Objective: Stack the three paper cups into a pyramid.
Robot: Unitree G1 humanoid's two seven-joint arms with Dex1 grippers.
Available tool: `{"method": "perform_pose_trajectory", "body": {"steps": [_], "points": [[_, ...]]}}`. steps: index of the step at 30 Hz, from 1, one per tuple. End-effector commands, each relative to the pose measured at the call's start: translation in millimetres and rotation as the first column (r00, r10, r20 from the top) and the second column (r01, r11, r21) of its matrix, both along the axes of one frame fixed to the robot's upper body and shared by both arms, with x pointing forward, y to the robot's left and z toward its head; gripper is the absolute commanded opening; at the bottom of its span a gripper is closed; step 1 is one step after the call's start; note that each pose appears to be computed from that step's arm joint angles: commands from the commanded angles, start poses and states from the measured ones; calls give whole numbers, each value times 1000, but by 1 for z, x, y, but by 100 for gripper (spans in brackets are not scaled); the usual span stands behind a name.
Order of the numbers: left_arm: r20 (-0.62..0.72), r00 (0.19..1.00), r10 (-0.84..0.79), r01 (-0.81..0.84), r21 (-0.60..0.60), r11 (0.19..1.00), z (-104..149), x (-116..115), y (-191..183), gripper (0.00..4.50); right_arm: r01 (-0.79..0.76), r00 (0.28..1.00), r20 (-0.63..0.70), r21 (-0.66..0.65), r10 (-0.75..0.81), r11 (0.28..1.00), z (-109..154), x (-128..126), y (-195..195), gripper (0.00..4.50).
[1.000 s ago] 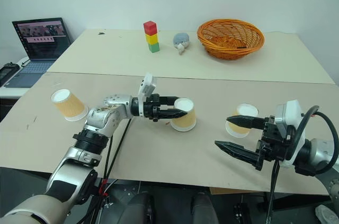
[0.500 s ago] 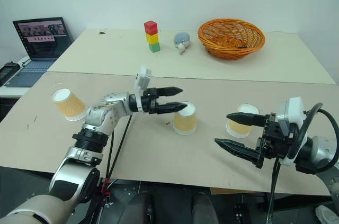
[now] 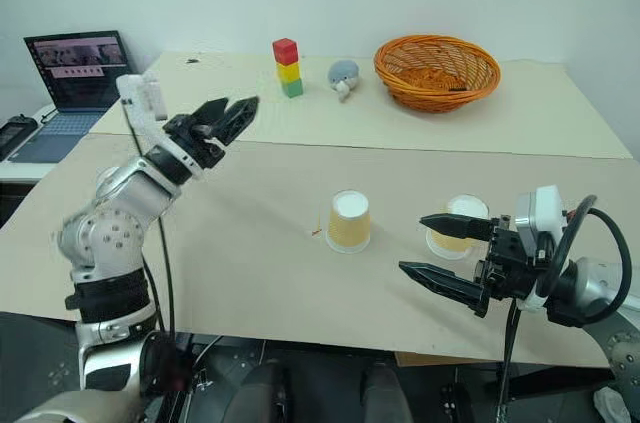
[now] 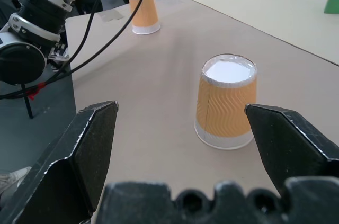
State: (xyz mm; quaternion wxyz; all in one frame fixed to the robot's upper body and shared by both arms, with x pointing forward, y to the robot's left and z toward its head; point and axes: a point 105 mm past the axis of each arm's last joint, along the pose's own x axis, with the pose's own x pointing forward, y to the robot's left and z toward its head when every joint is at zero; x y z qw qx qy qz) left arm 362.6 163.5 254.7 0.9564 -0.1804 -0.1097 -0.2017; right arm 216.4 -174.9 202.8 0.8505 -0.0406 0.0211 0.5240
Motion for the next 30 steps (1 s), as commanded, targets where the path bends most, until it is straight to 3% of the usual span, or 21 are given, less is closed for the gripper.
{"method": "perform_pose_trajectory", "body": {"steps": [1, 8, 10, 16, 20, 30], "points": [[79, 936, 342, -339, -44, 940, 27, -12, 43, 447, -32, 998, 47, 10, 32, 999, 6, 1, 5, 450], [5, 754, 657, -657, -31, 753, 23, -30, 73, 447, -64, 996, 57, 19, 63, 998, 6, 7, 11, 450], [-4, 663, 749, -748, 41, 663, 14, -37, 86, 447, -70, 996, 57, 19, 69, 997, 5, 7, 12, 450], [-91, 516, 852, -822, 226, 522, -30, -48, 111, 447, -70, 996, 59, 26, 68, 997, 6, 8, 11, 450], [-112, 524, 844, -802, 271, 533, -47, -44, 113, 447, -65, 996, 59, 29, 63, 997, 7, 6, 12, 450], [-131, 599, 790, -745, 270, 610, -53, -24, 97, 447, -40, 997, 66, 40, 37, 998, 10, 3, 9, 450]]}}
